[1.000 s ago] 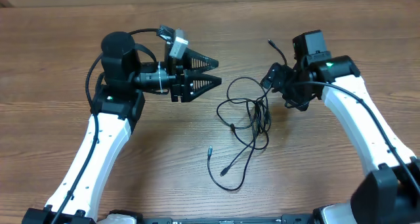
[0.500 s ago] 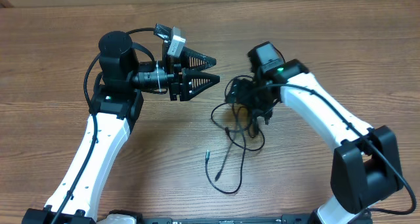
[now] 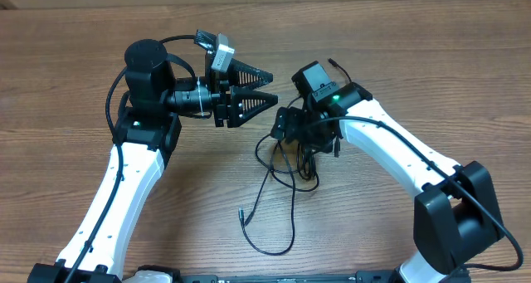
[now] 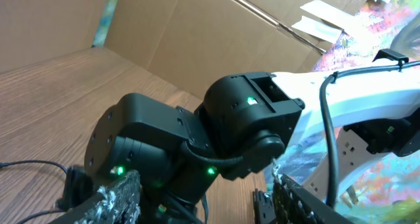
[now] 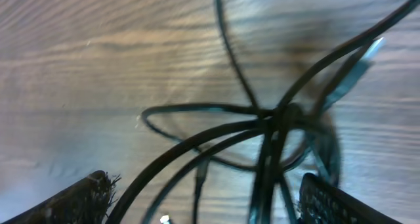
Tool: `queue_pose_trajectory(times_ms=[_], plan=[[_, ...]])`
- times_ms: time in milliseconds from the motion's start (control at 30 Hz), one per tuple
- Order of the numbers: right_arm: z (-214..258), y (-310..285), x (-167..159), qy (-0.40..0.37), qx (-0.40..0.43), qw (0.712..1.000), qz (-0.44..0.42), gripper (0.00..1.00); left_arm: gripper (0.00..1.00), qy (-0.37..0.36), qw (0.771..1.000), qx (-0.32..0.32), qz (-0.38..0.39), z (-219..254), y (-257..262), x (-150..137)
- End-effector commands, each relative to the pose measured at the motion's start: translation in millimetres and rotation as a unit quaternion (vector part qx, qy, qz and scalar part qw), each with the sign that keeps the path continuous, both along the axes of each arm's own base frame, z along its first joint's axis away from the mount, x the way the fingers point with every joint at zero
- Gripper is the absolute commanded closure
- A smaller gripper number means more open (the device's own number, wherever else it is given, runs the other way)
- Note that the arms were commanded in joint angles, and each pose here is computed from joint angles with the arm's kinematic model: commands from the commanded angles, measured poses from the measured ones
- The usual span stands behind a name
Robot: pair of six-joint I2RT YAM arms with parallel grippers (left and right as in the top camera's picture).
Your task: Untangle cables
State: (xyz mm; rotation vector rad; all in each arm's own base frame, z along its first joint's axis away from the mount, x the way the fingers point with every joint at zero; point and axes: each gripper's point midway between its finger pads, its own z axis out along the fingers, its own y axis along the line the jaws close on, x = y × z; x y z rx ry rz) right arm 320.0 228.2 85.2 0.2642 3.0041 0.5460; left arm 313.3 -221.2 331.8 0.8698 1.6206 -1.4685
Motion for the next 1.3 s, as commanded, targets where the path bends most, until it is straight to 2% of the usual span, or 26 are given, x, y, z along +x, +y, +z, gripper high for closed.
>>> queue_pose_trajectory(times_ms=[0,400,533,767,1033,1100,1267], plan=[[-1,-19,15,-0.021,-0.026,0.999,-0.029,0.1,0.36,-0.009,1.0,-0.001,0.006,6,2,1],[1,-13,18,-0.022,-0.008,0.999,-0.037,0.09,0.35,-0.024,1.0,0.004,0.006,3,2,1],[-1,-21,21,-0.032,-0.032,0.998,-0.042,0.09,0.35,-0.024,1.0,0.005,0.009,2,2,2],[-5,-58,33,-0.036,-0.087,0.987,-0.134,0.11,0.35,-0.029,0.999,0.008,0.013,0,5,4],[-6,-82,37,-0.027,-0.107,0.972,-0.208,0.15,0.35,-0.009,1.0,0.018,0.019,-10,9,5],[-6,-82,37,-0.029,-0.112,0.975,-0.19,0.15,0.35,-0.006,1.0,0.019,0.019,-11,9,4],[-8,-65,20,-0.022,-0.1,0.994,-0.048,0.15,0.35,-0.007,1.0,0.02,0.022,-11,9,6]])
